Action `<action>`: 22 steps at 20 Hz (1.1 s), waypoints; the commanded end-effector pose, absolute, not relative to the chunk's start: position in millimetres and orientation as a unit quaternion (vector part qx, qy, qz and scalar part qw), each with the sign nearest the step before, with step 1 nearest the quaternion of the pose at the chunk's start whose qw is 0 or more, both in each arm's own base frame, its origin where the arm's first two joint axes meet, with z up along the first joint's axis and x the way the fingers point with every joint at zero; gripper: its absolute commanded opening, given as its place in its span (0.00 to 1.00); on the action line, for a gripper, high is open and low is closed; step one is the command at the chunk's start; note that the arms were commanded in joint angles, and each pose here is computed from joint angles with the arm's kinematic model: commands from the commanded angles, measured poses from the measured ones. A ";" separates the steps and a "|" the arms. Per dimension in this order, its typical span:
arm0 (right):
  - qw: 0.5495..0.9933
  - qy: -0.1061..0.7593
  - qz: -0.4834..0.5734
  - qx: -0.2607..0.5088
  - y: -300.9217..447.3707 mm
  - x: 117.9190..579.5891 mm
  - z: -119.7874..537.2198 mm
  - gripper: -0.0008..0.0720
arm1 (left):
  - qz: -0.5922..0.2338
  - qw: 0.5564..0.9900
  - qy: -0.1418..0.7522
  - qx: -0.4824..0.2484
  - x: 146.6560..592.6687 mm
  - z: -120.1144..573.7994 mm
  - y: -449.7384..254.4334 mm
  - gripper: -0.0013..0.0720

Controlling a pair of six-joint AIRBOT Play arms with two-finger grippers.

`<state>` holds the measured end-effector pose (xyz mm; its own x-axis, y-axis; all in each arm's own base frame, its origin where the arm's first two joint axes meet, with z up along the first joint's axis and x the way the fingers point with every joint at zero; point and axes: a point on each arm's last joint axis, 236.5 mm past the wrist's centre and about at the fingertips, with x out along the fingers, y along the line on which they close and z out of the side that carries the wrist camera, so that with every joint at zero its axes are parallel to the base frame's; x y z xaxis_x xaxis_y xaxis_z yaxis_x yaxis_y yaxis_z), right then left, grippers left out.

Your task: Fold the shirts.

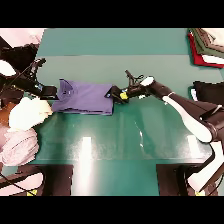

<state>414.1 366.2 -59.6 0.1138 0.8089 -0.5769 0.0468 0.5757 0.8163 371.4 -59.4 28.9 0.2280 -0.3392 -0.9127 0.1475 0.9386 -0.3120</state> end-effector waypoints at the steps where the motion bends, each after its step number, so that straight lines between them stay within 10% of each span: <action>1: 0.672 0.571 0.271 0.385 396.2 421.8 -70.3 0.83 | -0.170 0.782 0.594 -0.081 373.3 32.0 -64.7 0.05; 4: 0.694 0.544 0.278 0.380 416.3 425.8 -61.0 0.75 | -0.176 0.783 0.592 -0.073 373.2 31.9 -64.7 0.05; 8: 0.735 0.482 0.344 0.330 436.0 442.0 -20.6 0.04 | -0.178 0.783 0.592 -0.071 373.0 31.9 -64.8 0.05; 13: 0.802 0.429 0.331 0.252 366.9 484.2 34.7 0.03 | -0.184 0.770 0.607 -0.071 363.4 30.3 -66.3 0.05; 22: 0.877 0.381 0.067 0.285 10.7 486.7 90.5 0.03 | -0.208 0.767 0.596 -0.114 365.4 40.1 -86.6 0.05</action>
